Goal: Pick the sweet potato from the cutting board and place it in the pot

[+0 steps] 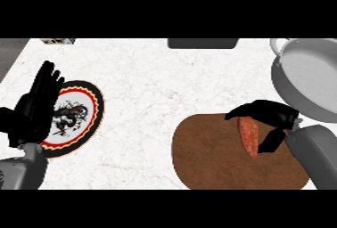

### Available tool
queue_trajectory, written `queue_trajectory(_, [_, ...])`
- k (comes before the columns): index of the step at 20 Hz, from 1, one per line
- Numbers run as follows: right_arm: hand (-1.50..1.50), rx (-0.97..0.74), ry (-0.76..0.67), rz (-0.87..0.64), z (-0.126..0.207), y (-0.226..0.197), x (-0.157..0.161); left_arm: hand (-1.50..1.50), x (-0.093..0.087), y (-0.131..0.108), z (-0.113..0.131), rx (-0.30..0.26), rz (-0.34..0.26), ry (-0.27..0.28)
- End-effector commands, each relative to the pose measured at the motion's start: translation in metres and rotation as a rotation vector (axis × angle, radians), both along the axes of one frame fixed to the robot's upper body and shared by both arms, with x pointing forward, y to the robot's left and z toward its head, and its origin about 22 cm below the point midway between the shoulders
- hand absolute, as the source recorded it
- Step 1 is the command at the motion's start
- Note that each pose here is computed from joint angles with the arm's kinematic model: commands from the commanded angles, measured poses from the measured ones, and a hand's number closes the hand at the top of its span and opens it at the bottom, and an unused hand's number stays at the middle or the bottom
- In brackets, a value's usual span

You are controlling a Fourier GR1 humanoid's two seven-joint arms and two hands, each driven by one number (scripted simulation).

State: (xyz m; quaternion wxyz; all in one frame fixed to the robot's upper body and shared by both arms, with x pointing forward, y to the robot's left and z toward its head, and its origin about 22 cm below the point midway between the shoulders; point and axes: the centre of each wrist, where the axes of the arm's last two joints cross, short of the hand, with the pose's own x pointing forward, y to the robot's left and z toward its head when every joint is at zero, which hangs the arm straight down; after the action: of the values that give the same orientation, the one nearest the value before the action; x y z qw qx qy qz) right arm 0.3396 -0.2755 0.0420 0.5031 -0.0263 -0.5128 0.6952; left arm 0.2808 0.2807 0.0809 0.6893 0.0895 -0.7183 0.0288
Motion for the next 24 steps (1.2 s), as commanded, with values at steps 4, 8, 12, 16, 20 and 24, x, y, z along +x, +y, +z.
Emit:
queue_trajectory(4, [1.50, 0.028, -0.074, 0.110, -0.023, 0.007, -0.001, 0.00, 0.011, -0.008, 0.002, 0.010, -0.005, -0.015])
queue_trajectory(8, [1.50, 0.027, -0.056, 0.113, -0.027, -0.016, -0.003, 0.00, 0.006, -0.013, 0.022, 0.016, 0.018, -0.013])
queue_trajectory(12, [1.50, 0.025, -0.082, 0.125, -0.024, -0.005, -0.007, 0.00, 0.004, 0.003, -0.005, -0.007, 0.017, -0.007])
queue_trajectory(16, [1.50, 0.046, -0.093, 0.282, -0.029, -0.028, -0.091, 0.00, -0.005, 0.022, 0.002, -0.001, 0.064, 0.007])
queue_trajectory(20, [1.50, 0.013, -0.160, 0.333, -0.013, -0.075, -0.143, 0.00, 0.000, 0.024, 0.008, -0.009, 0.093, 0.009])
queue_trajectory(24, [1.50, 0.109, -0.206, 0.282, 0.017, -0.095, -0.180, 0.00, -0.017, 0.020, 0.001, 0.015, 0.070, 0.022])
